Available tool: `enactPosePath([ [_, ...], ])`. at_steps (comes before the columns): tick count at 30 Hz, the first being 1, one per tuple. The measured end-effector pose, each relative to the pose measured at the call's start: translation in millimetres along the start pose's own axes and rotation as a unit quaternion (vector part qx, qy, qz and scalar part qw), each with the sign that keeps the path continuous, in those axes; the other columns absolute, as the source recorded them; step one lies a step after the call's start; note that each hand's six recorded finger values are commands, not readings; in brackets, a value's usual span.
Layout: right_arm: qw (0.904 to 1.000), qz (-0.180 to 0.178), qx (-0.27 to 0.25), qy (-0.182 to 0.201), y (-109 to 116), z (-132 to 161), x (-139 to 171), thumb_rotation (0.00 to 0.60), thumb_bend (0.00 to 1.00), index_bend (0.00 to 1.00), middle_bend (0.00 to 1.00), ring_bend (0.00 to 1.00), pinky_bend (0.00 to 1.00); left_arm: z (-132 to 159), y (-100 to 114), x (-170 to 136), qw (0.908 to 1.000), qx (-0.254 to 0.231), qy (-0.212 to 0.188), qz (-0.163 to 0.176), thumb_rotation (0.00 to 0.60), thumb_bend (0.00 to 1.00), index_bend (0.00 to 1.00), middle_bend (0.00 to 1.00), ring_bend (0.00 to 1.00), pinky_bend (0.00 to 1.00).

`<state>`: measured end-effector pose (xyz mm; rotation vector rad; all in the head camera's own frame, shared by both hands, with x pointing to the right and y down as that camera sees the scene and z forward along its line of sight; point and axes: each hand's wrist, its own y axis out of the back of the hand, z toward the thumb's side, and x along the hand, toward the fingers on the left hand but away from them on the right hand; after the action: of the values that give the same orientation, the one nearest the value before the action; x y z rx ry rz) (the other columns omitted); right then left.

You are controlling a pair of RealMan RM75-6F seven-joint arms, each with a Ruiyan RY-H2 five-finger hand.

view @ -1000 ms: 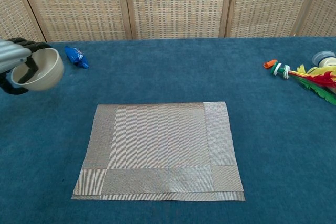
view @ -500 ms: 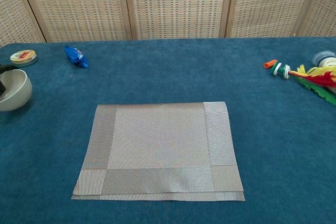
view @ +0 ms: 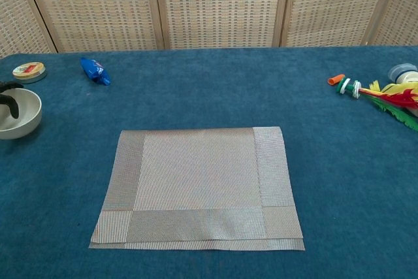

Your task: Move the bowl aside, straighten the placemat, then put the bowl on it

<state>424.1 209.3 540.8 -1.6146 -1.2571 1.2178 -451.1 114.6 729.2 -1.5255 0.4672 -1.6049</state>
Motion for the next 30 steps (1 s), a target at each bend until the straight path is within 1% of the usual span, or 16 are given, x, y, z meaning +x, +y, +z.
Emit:
enactPosePath([
  [3,1.0,0.0,0.0,0.0,0,0,0,0.6,0.09,0.17,0.0,0.0,0.0,-8,12,-4,0.9998,-0.011,0.003,0.016,0.6,0.4,0.21,0.0,0.0,0.0],
  [8,1.0,0.0,-0.001,0.003,-1,1,0,0.6,0.09,0.17,0.0,0.0,0.0,-27,40,-19,0.9987,-0.023,0.002,0.045,0.6,0.39,0.12,0.0,0.0,0.0],
  [11,1.0,0.0,-0.001,0.007,-1,3,1,0.6,0.09,0.17,0.0,0.0,0.0,-37,56,-30,0.9982,-0.027,-0.001,0.055,0.6,0.34,0.02,0.0,0.0,0.0],
  [13,1.0,0.001,-0.001,0.01,-2,5,1,0.6,0.09,0.17,0.0,0.0,0.0,-41,62,-36,0.9983,-0.025,-0.003,0.053,0.6,0.29,0.0,0.0,0.0,0.0],
  [16,0.9999,-0.001,-0.003,0.013,-1,7,2,0.6,0.09,0.17,0.0,0.0,0.0,-41,59,-38,0.9991,-0.019,-0.004,0.037,0.6,0.24,0.0,0.0,0.0,0.0],
  [20,0.9999,-0.003,-0.003,0.015,0,8,3,0.6,0.09,0.17,0.0,0.0,0.0,-39,50,-35,0.9998,-0.018,-0.001,0.013,0.6,0.24,0.0,0.0,0.0,0.0],
  [24,0.9999,-0.001,-0.003,0.015,-1,8,3,0.6,0.09,0.17,0.0,0.0,0.0,-27,36,-30,0.9999,-0.011,-0.005,-0.006,0.6,0.25,0.0,0.0,0.0,0.0],
  [27,0.9999,-0.001,-0.002,0.014,-1,8,3,0.6,0.09,0.17,0.0,0.0,0.0,-22,30,-28,0.9999,-0.002,-0.007,-0.008,0.6,0.25,0.0,0.0,0.0,0.0],
  [30,0.9999,-0.001,-0.003,0.014,-1,8,3,0.6,0.09,0.17,0.0,0.0,0.0,-22,32,-28,0.9999,-0.009,-0.005,-0.003,0.6,0.24,0.0,0.0,0.0,0.0],
])
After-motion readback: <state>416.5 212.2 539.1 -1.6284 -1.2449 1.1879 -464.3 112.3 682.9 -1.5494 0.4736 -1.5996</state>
